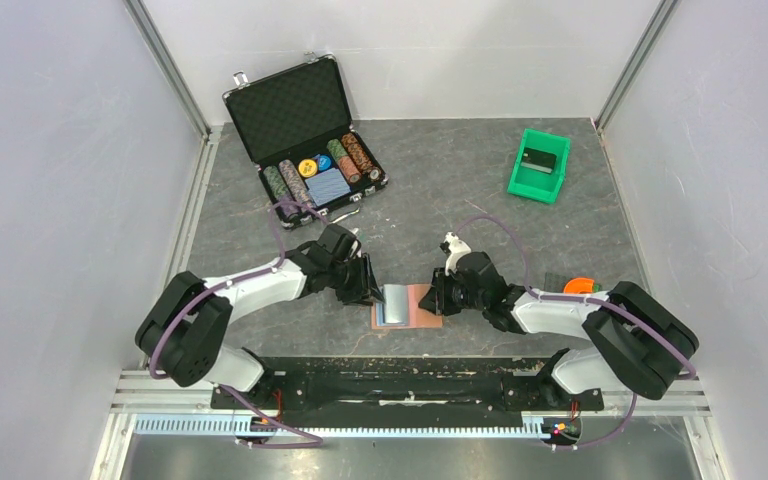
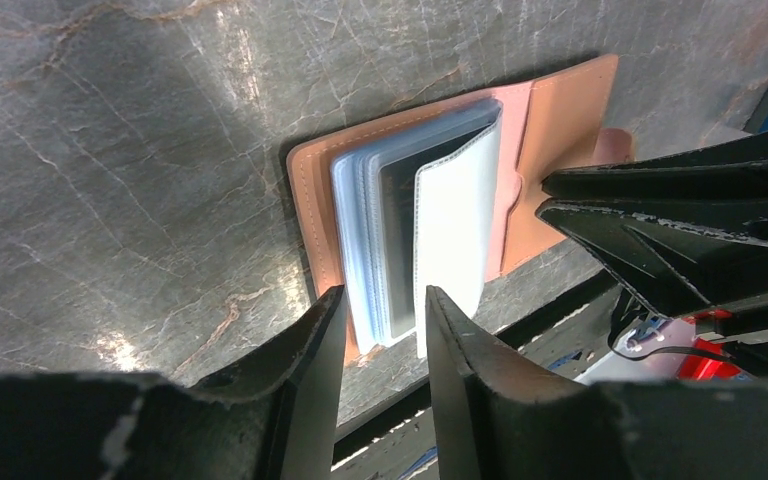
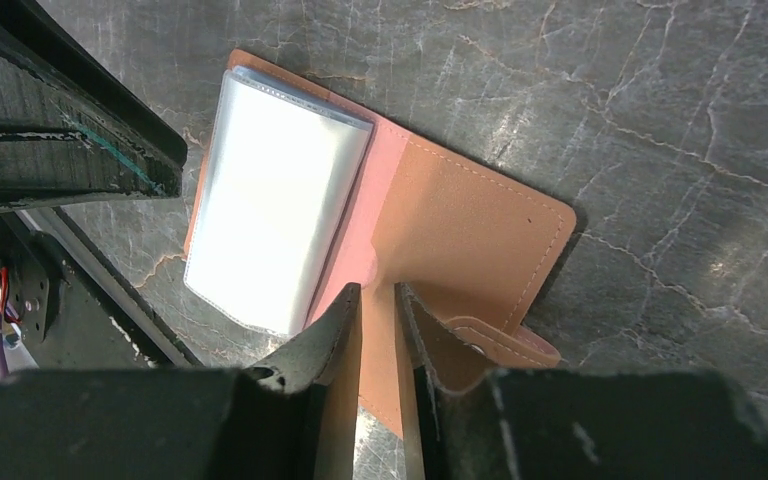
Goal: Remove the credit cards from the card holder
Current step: Remove the credit card from the card holder.
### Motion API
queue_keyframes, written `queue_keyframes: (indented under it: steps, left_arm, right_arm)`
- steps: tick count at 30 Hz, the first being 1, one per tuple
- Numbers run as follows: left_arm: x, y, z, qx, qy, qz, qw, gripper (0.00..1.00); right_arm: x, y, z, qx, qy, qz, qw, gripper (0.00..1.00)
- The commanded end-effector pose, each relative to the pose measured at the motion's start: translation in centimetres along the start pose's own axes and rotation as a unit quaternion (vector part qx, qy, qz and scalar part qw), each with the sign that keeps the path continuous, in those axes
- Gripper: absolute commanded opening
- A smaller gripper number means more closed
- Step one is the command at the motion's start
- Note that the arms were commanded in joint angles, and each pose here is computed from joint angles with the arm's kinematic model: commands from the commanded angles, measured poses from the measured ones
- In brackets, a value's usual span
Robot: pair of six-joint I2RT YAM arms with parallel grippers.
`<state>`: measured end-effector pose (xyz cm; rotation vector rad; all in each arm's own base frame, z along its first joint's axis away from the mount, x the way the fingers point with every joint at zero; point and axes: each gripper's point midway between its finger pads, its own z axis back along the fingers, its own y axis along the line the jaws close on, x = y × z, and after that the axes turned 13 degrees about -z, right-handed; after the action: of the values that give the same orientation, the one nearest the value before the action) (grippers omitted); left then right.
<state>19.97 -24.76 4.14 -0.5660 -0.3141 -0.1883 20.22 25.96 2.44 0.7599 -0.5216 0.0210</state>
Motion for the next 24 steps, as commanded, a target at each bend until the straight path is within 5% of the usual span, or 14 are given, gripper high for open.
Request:
queue_keyframes:
  steps: [1,24]
  left_arm:
    - [-0.2,0.3,-0.2,0.000,0.002,-0.024,1.000,0.41]
    - [0.1,-0.3,-1.1,-0.003,0.015,-0.026,1.000,0.37]
  right_arm:
    - [1.1,0.4,-0.1,0.006,-0.020,0.010,1.000,0.21]
    - [1.1,-0.1,0.0,0.000,-0.027,0.008,1.000,0.19]
